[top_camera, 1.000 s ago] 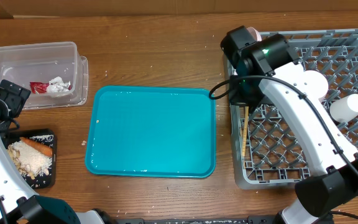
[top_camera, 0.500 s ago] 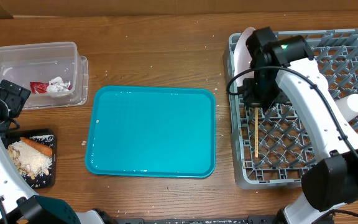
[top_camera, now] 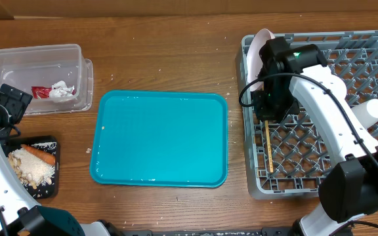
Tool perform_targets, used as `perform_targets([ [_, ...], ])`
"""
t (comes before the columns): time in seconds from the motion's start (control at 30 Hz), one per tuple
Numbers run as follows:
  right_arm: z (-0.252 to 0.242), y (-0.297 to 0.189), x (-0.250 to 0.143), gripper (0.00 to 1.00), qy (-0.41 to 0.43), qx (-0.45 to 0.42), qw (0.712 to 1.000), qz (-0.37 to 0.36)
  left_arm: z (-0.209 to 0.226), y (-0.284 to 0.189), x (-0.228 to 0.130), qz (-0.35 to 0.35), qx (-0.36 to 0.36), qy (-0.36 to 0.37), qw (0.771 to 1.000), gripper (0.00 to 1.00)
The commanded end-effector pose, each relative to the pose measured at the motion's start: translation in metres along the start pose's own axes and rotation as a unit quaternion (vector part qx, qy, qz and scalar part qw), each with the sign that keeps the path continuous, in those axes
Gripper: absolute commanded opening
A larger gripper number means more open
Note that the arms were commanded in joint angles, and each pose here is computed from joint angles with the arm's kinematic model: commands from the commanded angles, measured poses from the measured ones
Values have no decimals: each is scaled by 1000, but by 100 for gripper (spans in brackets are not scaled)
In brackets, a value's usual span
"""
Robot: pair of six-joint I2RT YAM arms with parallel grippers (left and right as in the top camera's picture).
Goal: Sort waste into correct bins and load items into the dishwasher
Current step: 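Carry the second chopstick to the rack and insert it, then release the chopstick and move the right gripper to the rack's front edge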
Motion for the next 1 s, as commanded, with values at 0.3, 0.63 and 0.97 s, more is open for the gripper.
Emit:
perform_targets([
  [0.3, 0, 9, -4, 61, 17, 3, 1000, 10, 0, -1, 1, -3, 2, 5, 1000, 100],
  [0.63, 1, -25, -11, 61, 64, 10, 997, -36, 0, -1, 1, -3, 2, 5, 1000, 100],
  [0.97, -21, -133, -71, 64, 122, 13, 962, -244, 0, -1, 1, -3, 2, 5, 1000, 100],
])
Point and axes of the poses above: each gripper's point midway between its finger pads, its own y axis out along the fingers, its own z axis along the line the jaws close on, x = y × z, the point moved 3 cm from there along -y, back along the fingers, and after that the axes turned 5 degrees about -y, right-handed, at the moved point
